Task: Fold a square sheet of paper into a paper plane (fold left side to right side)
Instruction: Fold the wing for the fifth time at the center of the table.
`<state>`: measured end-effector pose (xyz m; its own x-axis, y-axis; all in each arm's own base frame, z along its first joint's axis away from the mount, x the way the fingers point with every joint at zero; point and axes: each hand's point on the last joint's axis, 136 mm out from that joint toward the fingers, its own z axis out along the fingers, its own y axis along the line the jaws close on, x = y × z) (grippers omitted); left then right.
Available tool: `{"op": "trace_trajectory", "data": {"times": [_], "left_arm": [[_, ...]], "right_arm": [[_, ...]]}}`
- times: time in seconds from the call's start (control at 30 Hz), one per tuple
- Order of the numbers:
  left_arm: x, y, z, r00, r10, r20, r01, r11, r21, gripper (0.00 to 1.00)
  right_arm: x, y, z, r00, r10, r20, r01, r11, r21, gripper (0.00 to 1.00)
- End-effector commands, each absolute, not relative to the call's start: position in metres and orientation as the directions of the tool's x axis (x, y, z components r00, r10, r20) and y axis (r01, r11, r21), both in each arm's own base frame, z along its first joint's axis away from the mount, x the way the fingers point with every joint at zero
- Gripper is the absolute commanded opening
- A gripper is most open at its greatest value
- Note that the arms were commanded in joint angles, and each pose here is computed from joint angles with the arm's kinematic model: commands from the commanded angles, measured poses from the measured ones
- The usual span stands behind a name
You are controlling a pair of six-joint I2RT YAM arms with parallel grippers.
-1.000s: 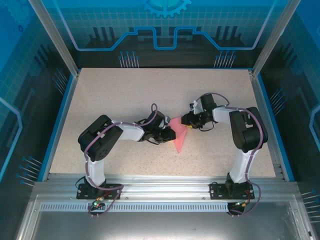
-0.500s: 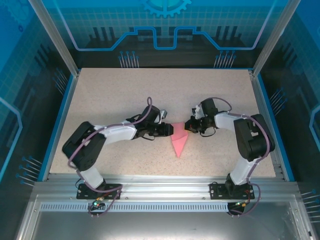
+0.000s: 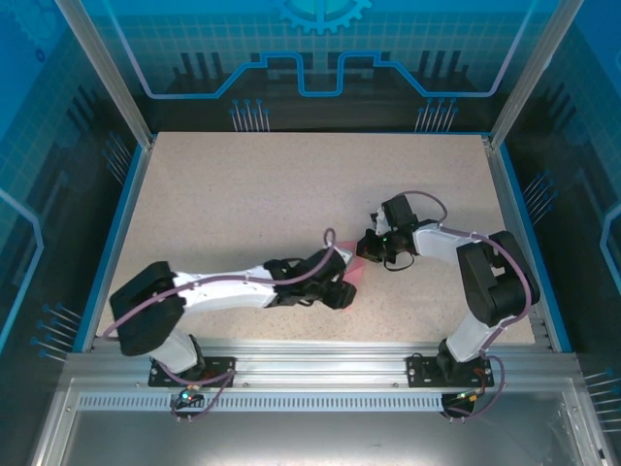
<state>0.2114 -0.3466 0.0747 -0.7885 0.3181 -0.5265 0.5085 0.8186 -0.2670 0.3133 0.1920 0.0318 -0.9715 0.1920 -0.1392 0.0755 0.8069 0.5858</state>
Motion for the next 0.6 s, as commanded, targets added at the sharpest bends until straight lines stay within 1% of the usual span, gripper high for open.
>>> {"op": "trace_trajectory", "data": {"times": [0.0, 0.17, 0.33, 0.57], "left_arm": [[0.227, -0.345, 0.071, -0.758, 0.344, -0.554, 0.482, 0.868, -0.12, 0.58], [0.234, -0.349, 0.063, -0.748, 0.378, -0.546, 0.468, 0.883, -0.031, 0.6], [0.232, -0.36, 0.056, -0.729, 0.43, -0.532, 0.497, 0.867, 0.02, 0.62], [0.234, -0.366, 0.043, -0.718, 0.49, -0.495, 0.511, 0.853, 0.105, 0.62]], "right_arm": [[0.306, 0.193, 0.033, -0.972, 0.203, -0.118, 0.101, 0.815, 0.571, 0.0], [0.305, 0.194, 0.034, -0.973, 0.208, -0.101, 0.116, 0.817, 0.564, 0.0], [0.305, 0.194, 0.034, -0.972, 0.216, -0.088, 0.132, 0.819, 0.558, 0.0], [0.303, 0.194, 0.033, -0.972, 0.223, -0.074, 0.146, 0.819, 0.555, 0.0]]}}
